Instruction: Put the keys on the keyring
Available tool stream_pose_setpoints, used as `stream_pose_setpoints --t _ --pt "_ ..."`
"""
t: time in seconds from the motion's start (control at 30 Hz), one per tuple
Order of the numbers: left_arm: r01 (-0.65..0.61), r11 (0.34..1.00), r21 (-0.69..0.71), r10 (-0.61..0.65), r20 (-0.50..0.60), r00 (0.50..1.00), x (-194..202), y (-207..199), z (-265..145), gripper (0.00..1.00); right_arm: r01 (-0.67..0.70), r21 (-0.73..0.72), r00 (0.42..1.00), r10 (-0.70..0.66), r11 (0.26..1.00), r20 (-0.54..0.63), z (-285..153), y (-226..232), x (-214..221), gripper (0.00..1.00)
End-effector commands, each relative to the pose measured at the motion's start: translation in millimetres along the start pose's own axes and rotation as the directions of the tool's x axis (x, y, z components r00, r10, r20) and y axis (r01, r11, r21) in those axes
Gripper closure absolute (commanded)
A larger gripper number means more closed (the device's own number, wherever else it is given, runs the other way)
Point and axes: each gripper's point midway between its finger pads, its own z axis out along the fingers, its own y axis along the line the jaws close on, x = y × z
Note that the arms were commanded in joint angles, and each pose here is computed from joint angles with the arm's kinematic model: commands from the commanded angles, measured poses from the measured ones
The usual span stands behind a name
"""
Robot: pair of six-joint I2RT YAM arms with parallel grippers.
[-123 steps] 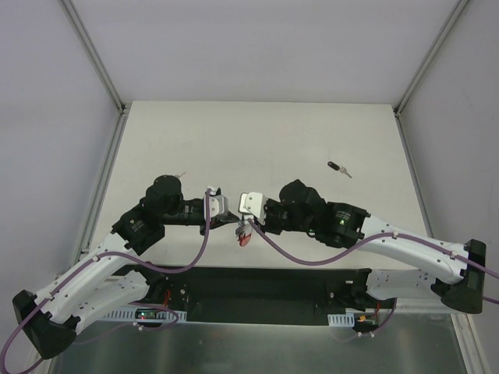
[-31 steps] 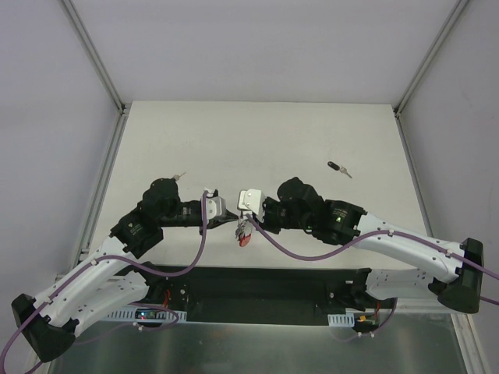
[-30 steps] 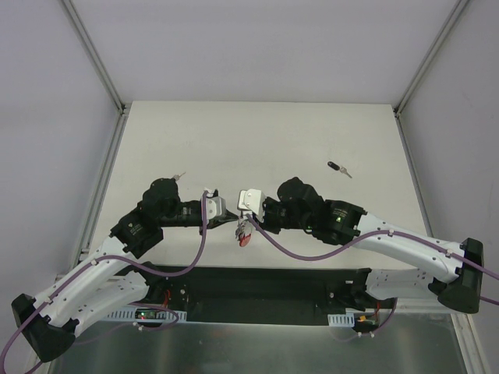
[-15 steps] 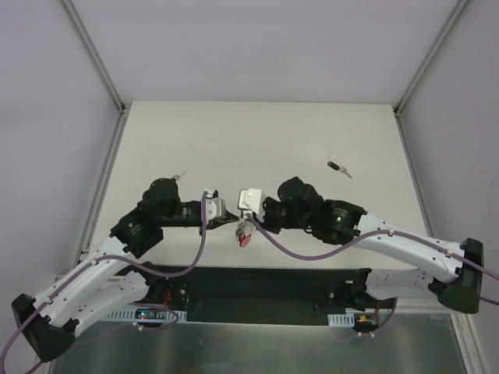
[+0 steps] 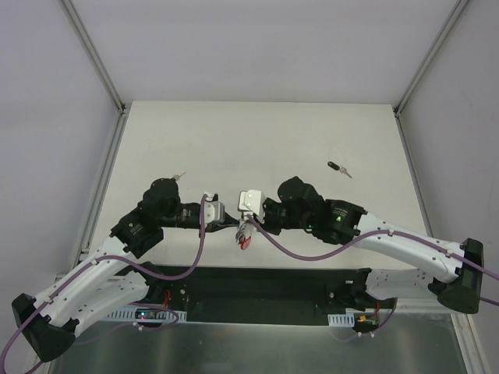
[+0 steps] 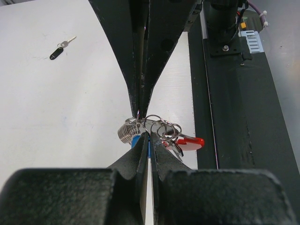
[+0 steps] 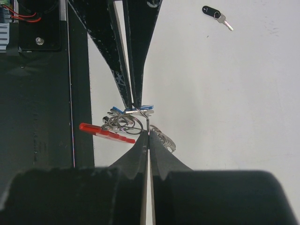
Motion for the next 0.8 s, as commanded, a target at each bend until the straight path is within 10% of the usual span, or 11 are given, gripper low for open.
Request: stream_pose_setpoints --t 0.0,0.47,0.77 --pt "-0.040 0.998 0.049 0.039 0.040 0.998 -10 -6 3 1.00 0.044 0.002 0.993 -0.044 0.999 0.111 -10 -4 -33 0.98" --pt "0.093 0.987 -0.131 -0.111 -0.133 0.985 31 30 8 1.00 -0.077 0.152 0.996 0.081 0.985 -0.021 -25 -28 19 0.99" --pt "0.347 0.882 -0.319 -0.458 -0.407 0.790 99 38 6 1.00 -0.210 0.481 0.954 0.286 0.851 -0.089 -54 -64 86 0.99"
